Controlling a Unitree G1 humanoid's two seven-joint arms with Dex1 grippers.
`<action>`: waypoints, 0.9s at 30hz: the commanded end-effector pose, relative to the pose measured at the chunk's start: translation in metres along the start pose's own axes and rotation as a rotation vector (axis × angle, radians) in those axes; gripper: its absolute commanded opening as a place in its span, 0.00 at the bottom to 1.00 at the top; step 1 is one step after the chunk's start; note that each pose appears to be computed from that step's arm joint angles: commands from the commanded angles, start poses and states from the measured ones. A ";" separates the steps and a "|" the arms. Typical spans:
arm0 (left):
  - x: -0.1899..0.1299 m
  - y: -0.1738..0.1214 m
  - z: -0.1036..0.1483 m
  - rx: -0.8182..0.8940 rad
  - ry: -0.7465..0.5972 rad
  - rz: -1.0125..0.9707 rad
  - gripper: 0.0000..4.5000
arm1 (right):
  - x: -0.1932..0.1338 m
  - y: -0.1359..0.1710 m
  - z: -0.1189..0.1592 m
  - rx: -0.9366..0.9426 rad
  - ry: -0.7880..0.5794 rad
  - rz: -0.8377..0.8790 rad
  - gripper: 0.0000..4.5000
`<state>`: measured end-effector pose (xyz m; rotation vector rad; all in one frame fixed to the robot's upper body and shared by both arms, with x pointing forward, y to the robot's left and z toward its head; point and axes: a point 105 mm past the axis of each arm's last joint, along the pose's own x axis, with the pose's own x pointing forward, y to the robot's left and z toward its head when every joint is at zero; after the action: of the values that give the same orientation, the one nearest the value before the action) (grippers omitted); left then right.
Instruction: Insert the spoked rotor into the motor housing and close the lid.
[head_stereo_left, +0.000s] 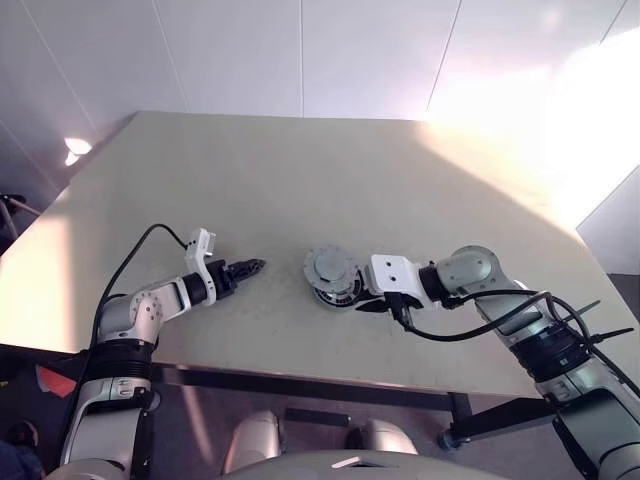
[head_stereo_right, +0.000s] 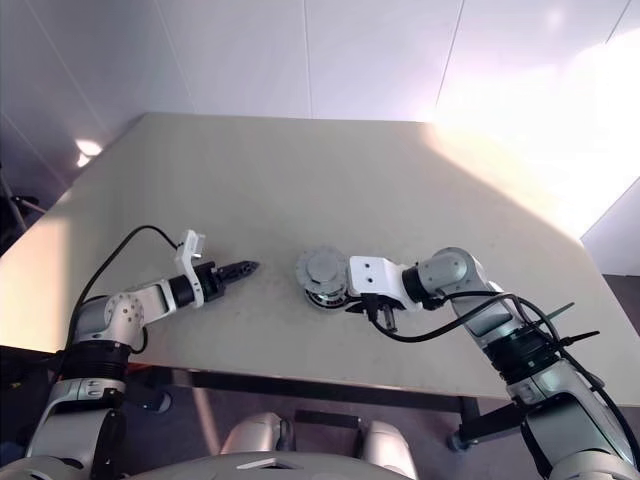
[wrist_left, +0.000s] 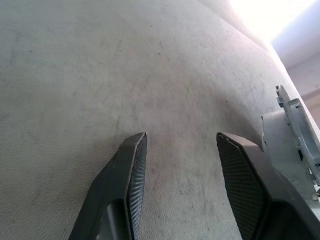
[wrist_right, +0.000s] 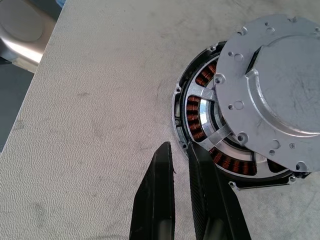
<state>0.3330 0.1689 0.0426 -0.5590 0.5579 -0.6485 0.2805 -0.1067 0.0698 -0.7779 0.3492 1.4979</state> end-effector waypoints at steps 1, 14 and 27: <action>-0.011 0.019 -0.011 -0.021 0.040 0.098 0.53 | 0.004 0.002 0.000 -0.016 -0.002 0.005 0.12; -0.009 0.018 -0.017 -0.029 0.045 0.097 0.53 | -0.013 -0.013 0.031 -0.096 -0.070 -0.085 0.12; -0.008 0.018 -0.015 -0.028 0.048 0.096 0.53 | -0.005 0.008 -0.008 -0.066 0.025 -0.041 0.12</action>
<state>0.3322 0.1694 0.0421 -0.5609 0.5558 -0.6381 0.2758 -0.1186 0.0598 -0.8401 0.3415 1.4556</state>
